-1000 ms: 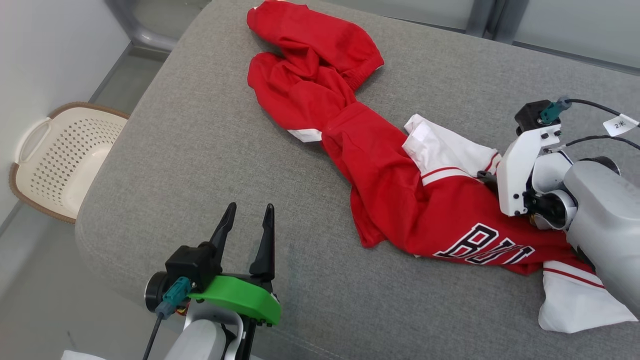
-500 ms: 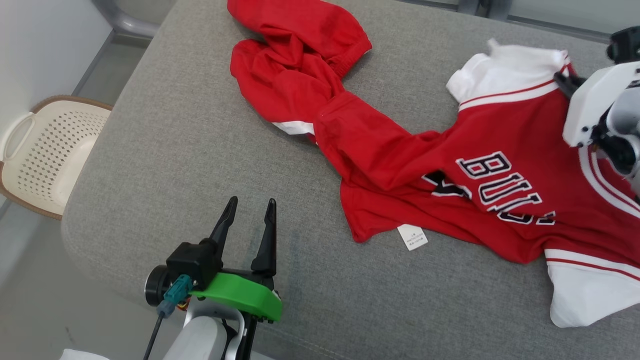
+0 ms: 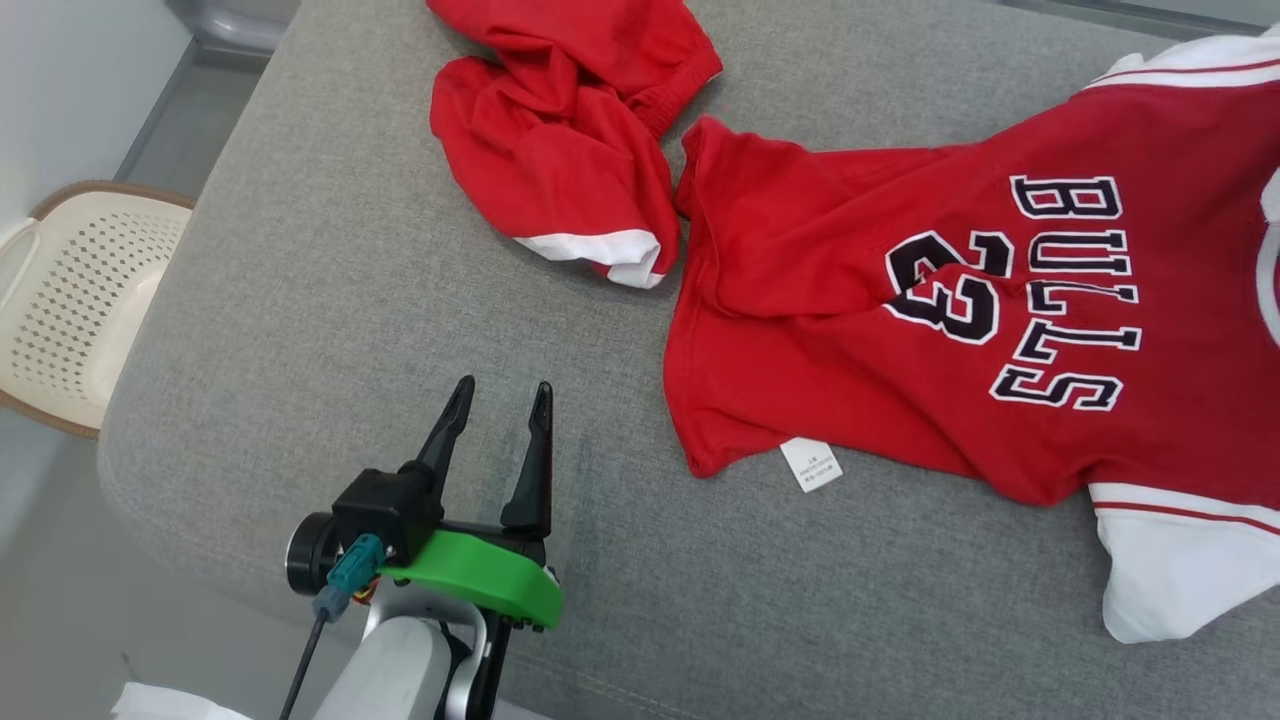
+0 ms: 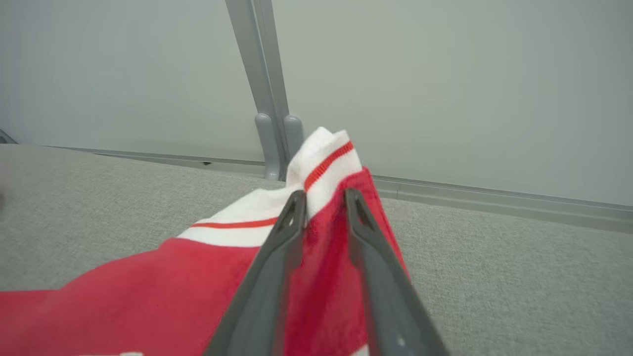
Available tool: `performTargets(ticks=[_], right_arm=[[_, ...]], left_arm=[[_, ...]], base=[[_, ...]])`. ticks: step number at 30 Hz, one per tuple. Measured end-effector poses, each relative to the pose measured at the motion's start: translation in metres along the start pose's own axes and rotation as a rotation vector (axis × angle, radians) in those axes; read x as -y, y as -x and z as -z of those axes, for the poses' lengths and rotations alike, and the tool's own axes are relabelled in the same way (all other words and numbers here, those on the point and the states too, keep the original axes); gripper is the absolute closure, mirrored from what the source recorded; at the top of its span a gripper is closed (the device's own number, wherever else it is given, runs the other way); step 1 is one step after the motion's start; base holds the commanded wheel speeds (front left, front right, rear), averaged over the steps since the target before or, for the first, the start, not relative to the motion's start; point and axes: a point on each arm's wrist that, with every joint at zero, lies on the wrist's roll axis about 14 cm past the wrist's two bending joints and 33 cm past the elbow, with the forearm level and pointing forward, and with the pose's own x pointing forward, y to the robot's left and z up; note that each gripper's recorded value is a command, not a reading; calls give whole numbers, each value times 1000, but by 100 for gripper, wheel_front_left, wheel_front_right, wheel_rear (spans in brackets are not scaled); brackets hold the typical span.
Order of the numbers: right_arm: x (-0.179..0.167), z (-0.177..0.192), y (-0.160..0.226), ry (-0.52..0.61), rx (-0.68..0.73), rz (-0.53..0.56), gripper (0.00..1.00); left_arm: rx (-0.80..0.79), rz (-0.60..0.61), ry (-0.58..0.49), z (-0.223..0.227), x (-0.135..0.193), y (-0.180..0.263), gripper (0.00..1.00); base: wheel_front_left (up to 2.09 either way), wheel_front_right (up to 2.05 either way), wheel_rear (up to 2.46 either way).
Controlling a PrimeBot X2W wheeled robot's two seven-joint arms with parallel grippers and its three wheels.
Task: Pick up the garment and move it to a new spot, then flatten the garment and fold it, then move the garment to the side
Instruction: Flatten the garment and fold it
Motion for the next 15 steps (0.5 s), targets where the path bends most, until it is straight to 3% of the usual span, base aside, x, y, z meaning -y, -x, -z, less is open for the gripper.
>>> performTargets(ticks=[9,15], right_arm=[[-34,-29,27,28,113,-90,0],[-61,-77,68,-2,283,-190,0]], left_arm=[[28,57,-14,-11,11,-1,0],[62,75,-21,-24,12,3,0]], base=[[0,0,0],[0,0,0]])
